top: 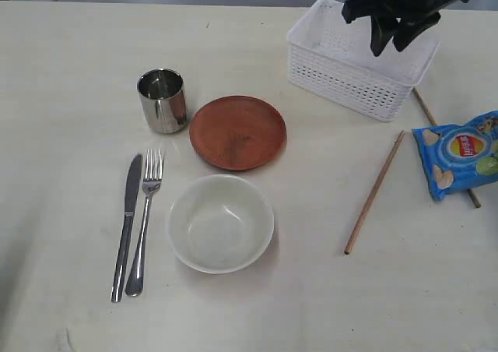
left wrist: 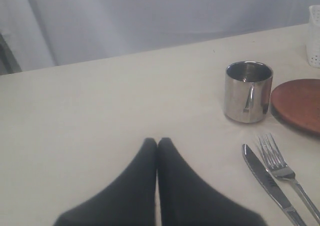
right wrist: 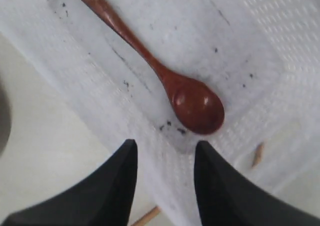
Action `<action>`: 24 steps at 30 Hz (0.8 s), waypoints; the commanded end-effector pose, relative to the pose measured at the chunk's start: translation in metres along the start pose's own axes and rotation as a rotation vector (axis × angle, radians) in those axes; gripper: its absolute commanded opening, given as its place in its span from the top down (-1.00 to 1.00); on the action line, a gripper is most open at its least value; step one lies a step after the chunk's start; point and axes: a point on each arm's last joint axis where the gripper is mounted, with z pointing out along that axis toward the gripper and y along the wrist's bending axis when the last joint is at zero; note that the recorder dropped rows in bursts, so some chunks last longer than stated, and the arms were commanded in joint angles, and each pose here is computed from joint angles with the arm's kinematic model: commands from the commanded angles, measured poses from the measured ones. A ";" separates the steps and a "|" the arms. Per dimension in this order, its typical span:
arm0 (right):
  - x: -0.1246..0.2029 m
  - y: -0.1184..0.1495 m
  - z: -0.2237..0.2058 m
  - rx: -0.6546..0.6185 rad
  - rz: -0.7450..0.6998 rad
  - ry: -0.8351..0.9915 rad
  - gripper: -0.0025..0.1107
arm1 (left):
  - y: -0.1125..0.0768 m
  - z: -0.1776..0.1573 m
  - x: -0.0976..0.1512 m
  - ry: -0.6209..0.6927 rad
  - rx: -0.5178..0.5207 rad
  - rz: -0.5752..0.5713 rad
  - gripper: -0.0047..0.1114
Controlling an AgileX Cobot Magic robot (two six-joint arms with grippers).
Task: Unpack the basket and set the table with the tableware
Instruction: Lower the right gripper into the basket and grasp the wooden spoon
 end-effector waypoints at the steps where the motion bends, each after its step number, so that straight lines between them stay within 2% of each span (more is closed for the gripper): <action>1: -0.016 -0.002 0.020 -0.078 -0.131 -0.005 0.30 | 0.000 0.000 0.000 -0.008 0.000 -0.009 0.92; 5: -0.030 -0.003 0.038 -0.071 -0.191 -0.028 0.30 | 0.000 0.000 0.000 -0.008 0.000 -0.009 0.92; 11: -0.032 -0.003 0.068 -0.085 -0.246 0.035 0.30 | 0.000 0.000 0.000 -0.008 0.000 -0.009 0.92; 16: -0.031 0.000 0.082 -0.092 -0.294 0.058 0.14 | 0.000 0.000 0.000 -0.008 0.000 -0.009 0.92; 24: -0.029 0.002 0.103 -0.100 -0.291 0.107 0.14 | 0.000 0.000 0.000 -0.008 0.000 -0.009 0.92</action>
